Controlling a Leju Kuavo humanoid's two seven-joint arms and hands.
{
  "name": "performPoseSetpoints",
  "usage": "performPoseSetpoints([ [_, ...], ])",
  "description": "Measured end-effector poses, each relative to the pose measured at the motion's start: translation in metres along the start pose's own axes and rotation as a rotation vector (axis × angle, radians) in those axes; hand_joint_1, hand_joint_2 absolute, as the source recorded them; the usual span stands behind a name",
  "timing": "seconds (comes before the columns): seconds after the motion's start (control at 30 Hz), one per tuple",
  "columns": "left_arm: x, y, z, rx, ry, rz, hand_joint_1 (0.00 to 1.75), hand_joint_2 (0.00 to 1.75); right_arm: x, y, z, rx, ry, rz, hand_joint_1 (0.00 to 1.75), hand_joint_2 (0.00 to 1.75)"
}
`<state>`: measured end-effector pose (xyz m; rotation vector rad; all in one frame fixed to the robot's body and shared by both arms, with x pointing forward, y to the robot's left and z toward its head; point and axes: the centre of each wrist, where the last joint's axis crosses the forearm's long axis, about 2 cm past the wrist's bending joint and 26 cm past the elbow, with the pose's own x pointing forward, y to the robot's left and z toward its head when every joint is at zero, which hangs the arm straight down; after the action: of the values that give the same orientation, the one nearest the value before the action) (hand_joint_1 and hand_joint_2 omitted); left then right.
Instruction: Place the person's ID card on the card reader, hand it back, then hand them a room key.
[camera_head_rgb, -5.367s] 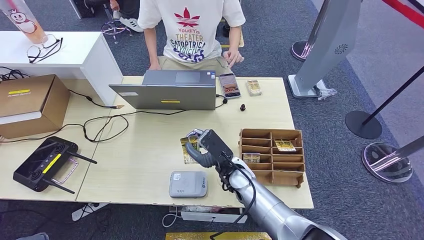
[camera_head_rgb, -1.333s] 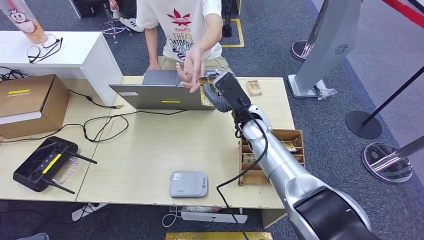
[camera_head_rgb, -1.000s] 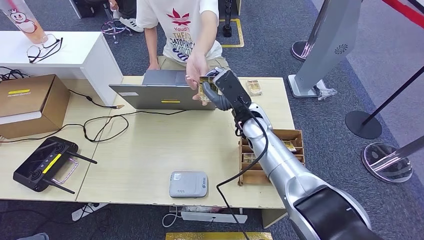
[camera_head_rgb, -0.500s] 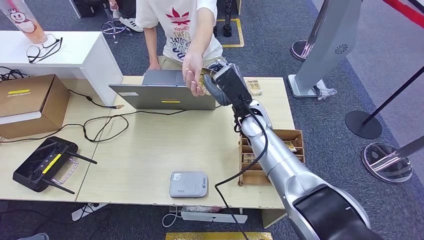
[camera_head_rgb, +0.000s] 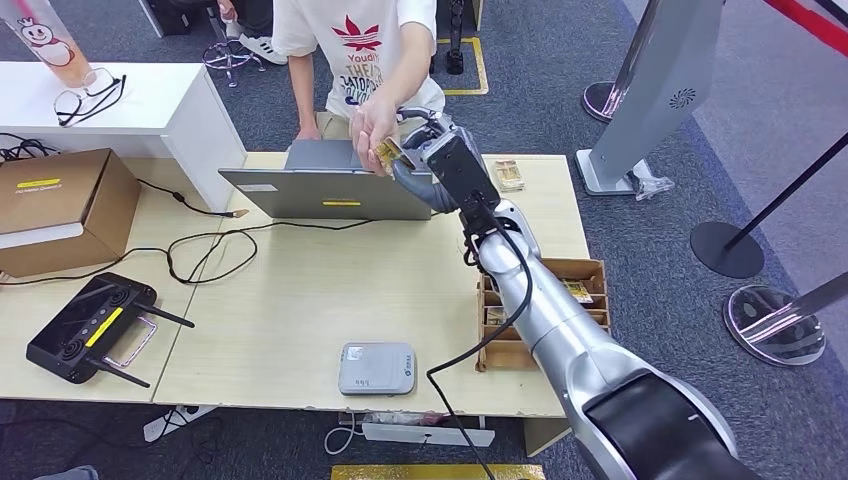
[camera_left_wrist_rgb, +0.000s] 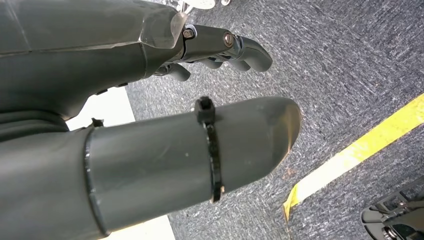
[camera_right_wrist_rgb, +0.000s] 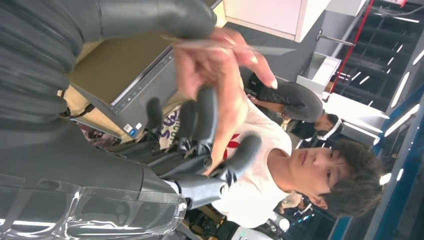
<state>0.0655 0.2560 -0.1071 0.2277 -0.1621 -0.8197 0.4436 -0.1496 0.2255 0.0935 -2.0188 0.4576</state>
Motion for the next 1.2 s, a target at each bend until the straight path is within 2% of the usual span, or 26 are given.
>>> performPoseSetpoints([
  [0.63,-0.004,-0.002,0.000,0.004,0.005,0.009,0.00,0.00,0.009,0.004,-0.004,-0.007,-0.056,-0.020,0.00,1.75],
  [0.9,-0.004,-0.002,0.000,0.003,0.006,0.015,0.00,0.00,0.011,0.004,0.006,-0.049,-0.084,-0.163,0.00,1.75],
  [1.2,-0.004,-0.002,0.000,0.002,0.007,0.018,0.00,0.00,0.011,0.000,0.011,-0.067,-0.103,-0.186,0.00,1.75],
])
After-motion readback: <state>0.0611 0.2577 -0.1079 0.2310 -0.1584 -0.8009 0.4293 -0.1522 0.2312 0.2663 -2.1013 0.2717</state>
